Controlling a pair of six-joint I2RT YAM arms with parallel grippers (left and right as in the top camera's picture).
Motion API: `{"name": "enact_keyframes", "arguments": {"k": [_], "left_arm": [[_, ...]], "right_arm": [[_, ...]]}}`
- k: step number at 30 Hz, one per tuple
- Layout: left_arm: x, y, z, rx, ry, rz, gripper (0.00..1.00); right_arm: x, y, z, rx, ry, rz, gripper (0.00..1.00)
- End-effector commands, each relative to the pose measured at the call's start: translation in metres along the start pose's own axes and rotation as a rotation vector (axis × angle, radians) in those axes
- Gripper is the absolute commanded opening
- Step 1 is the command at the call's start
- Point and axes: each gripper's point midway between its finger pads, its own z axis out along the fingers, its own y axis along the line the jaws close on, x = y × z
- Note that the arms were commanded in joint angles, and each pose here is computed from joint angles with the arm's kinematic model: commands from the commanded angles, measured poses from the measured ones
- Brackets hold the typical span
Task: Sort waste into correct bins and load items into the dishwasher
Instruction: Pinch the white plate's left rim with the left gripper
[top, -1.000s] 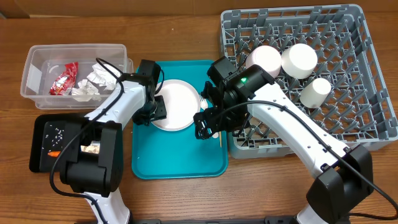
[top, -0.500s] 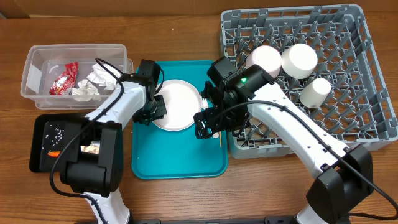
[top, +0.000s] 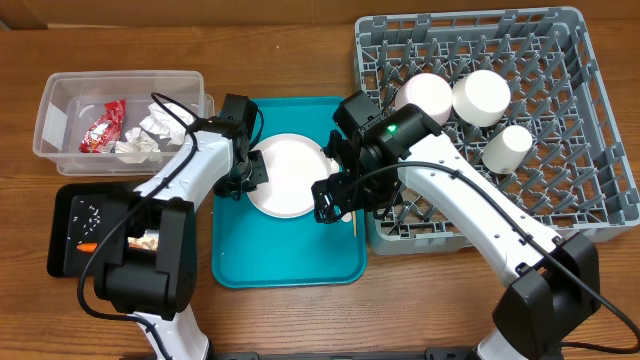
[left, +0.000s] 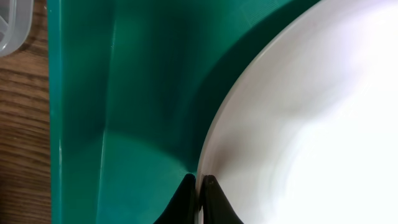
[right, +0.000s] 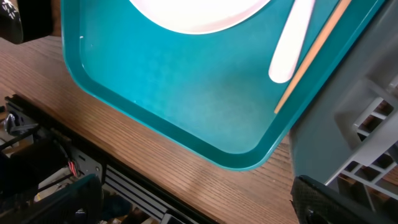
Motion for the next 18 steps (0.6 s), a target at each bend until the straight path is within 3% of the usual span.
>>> {"name": "enact_keyframes", "arguments": {"k": [1, 10, 18], "left_arm": [[0.006, 0.004, 0.002, -0.025, 0.012, 0.005, 0.04], [0.0, 0.008, -0.021, -0.059, 0.002, 0.016, 0.04], [-0.02, 0.001, -0.082, -0.009, -0.111, 0.017, 0.04]], "right_arm": [[0.002, 0.001, -0.006, 0.007, -0.021, -0.012, 1.0], [0.001, 0.001, -0.006, 0.006, -0.025, -0.013, 1.0], [0.0, 0.001, -0.006, 0.006, -0.025, -0.013, 1.0]]}}
